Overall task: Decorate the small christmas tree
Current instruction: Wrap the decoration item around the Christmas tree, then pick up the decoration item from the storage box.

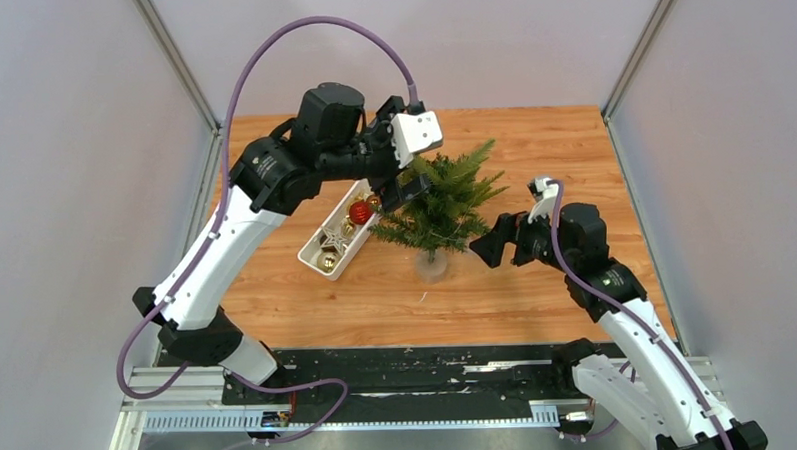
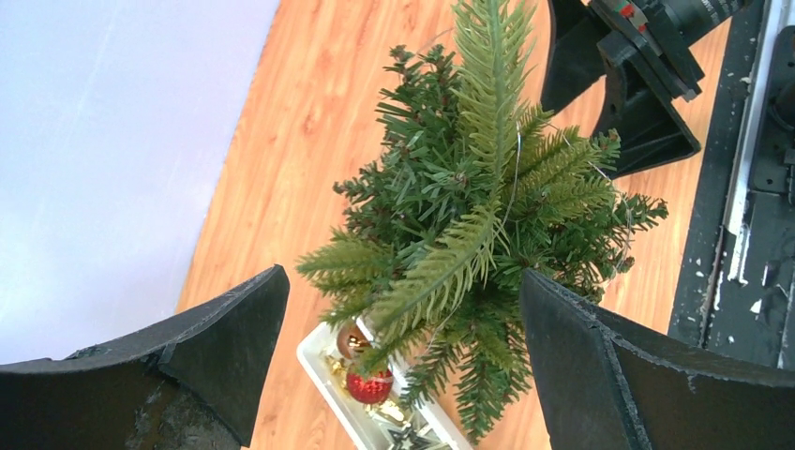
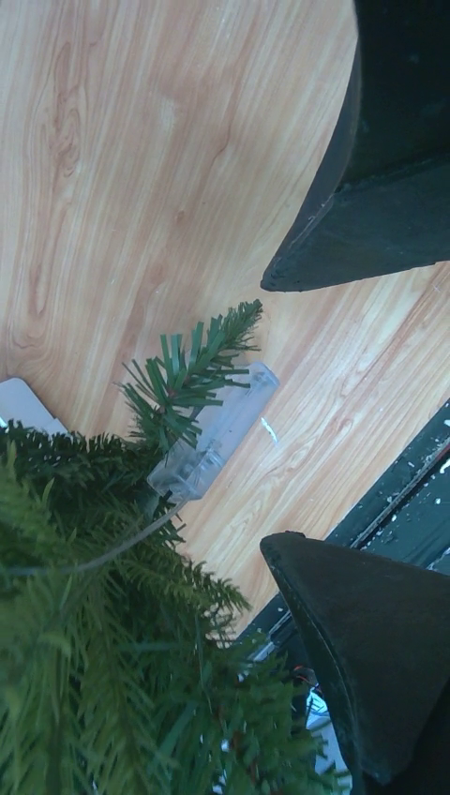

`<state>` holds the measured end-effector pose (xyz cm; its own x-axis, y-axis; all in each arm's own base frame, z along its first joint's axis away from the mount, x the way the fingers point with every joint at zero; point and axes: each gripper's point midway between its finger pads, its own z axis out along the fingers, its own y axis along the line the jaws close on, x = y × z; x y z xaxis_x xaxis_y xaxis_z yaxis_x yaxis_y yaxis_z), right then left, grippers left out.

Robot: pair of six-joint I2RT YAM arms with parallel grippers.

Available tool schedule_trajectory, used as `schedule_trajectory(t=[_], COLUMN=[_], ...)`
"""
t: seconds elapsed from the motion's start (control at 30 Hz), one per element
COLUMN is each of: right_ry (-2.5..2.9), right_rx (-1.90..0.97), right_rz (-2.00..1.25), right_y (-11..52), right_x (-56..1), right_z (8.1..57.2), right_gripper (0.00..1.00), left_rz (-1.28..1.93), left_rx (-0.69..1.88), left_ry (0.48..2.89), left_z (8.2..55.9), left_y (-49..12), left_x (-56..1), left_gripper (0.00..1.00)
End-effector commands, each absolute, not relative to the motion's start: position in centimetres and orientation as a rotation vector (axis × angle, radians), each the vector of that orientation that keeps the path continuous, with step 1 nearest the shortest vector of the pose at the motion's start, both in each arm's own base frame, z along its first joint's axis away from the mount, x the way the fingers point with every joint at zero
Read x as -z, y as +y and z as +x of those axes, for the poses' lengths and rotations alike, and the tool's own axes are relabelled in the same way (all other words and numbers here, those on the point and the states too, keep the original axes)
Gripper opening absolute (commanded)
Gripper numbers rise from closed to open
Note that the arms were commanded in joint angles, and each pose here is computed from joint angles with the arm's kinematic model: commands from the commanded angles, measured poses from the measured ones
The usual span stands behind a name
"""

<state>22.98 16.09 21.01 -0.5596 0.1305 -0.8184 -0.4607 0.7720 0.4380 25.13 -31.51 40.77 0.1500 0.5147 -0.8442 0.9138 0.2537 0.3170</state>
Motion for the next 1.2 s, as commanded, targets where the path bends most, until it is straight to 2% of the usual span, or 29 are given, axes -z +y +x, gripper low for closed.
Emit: schedule_trajectory(t=[0.0, 0.37, 0.67, 0.93, 1.17], right_ry=[2.001, 1.974, 1.924, 1.908, 1.945], right_rx=[-0.766, -0.66, -0.574, -0.507, -0.42], right_rz=[-0.333, -0.325, -0.276, -0.252, -0.21], right_y=[15.8, 14.2, 12.6, 11.6, 10.4], right_x=[-23.0, -25.2, -27.2, -27.4, -25.8], right_z=[22.4, 22.0, 22.1, 22.4, 23.2], right_gripper=[0.99, 1.0, 1.0, 1.0, 1.0], left_rz=[1.306, 1.216, 1.048, 0.906, 0.882], left_rx=[0.481, 0.439, 0.396, 0.394, 0.497], left_ry=[1.451, 1.499, 1.625, 1.815, 1.972], left_z=[23.7, 22.5, 23.0, 25.2, 28.5], left_y=[-29.2, -26.1, -20.6, -16.0, -14.8], left_x=[-45.1, -46.1, -45.1, -39.9, -32.1], left_gripper=[1.0, 1.0, 1.0, 1.0, 1.0])
